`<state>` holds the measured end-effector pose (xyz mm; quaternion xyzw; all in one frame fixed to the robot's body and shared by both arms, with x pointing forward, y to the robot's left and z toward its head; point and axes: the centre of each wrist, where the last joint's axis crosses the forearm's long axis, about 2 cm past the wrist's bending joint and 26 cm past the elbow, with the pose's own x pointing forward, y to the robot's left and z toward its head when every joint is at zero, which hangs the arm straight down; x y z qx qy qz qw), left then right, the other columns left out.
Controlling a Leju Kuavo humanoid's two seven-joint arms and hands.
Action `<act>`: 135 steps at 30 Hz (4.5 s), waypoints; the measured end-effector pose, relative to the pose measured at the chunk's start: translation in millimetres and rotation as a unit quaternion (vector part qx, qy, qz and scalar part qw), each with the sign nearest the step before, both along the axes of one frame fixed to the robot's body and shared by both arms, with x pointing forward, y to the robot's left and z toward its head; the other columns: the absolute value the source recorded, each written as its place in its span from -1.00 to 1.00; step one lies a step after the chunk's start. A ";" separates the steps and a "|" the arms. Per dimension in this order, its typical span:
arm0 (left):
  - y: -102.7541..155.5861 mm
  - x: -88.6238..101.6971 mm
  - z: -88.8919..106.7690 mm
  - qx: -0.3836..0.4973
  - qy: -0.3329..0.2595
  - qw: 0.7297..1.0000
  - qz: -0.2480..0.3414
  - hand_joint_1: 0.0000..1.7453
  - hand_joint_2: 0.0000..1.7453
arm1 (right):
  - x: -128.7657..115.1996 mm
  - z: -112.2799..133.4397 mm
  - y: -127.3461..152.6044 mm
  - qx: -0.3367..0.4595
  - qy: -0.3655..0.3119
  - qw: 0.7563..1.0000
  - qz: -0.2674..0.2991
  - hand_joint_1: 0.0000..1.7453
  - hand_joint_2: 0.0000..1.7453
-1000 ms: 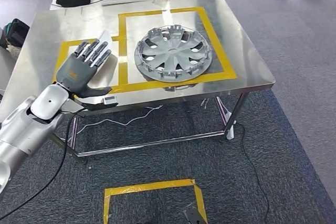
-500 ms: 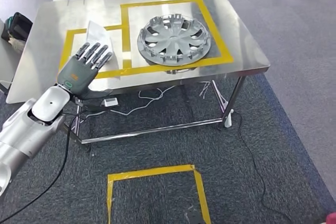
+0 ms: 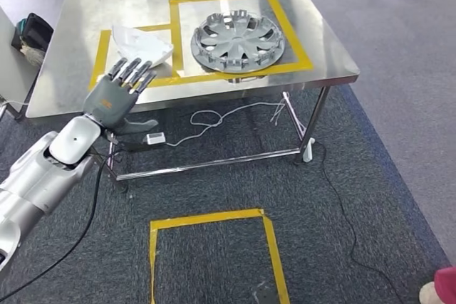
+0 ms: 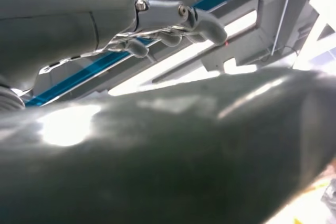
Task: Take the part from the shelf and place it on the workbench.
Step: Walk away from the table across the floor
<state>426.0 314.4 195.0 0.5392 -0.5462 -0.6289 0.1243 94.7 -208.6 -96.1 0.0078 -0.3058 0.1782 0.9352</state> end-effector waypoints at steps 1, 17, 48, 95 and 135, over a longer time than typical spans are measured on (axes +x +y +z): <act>-0.4 0.0 -0.2 0.000 0.001 1.000 0.000 -1.00 -1.00 | -0.9 -0.3 -0.4 0.000 0.001 1.000 -0.001 -1.00 -1.00; -6.3 -0.2 -3.0 0.000 0.007 1.000 -0.002 -1.00 -1.00 | -4.9 -1.4 -2.4 -0.001 0.005 1.000 -0.004 -1.00 -1.00; -5.5 2.2 -2.6 0.004 0.010 1.000 0.009 -1.00 -1.00 | -2.0 -1.0 -5.2 -0.030 -0.005 0.999 0.010 -1.00 -1.00; 66.8 -54.4 -76.4 -0.014 0.059 0.995 0.083 -1.00 -1.00 | -13.9 -2.6 -0.2 -0.035 0.019 0.999 0.012 -1.00 -1.00; 57.2 -52.4 -74.7 -0.020 0.061 0.994 0.091 -1.00 -1.00 | -17.5 -4.2 -5.9 -0.033 0.013 0.999 0.012 -1.00 -1.00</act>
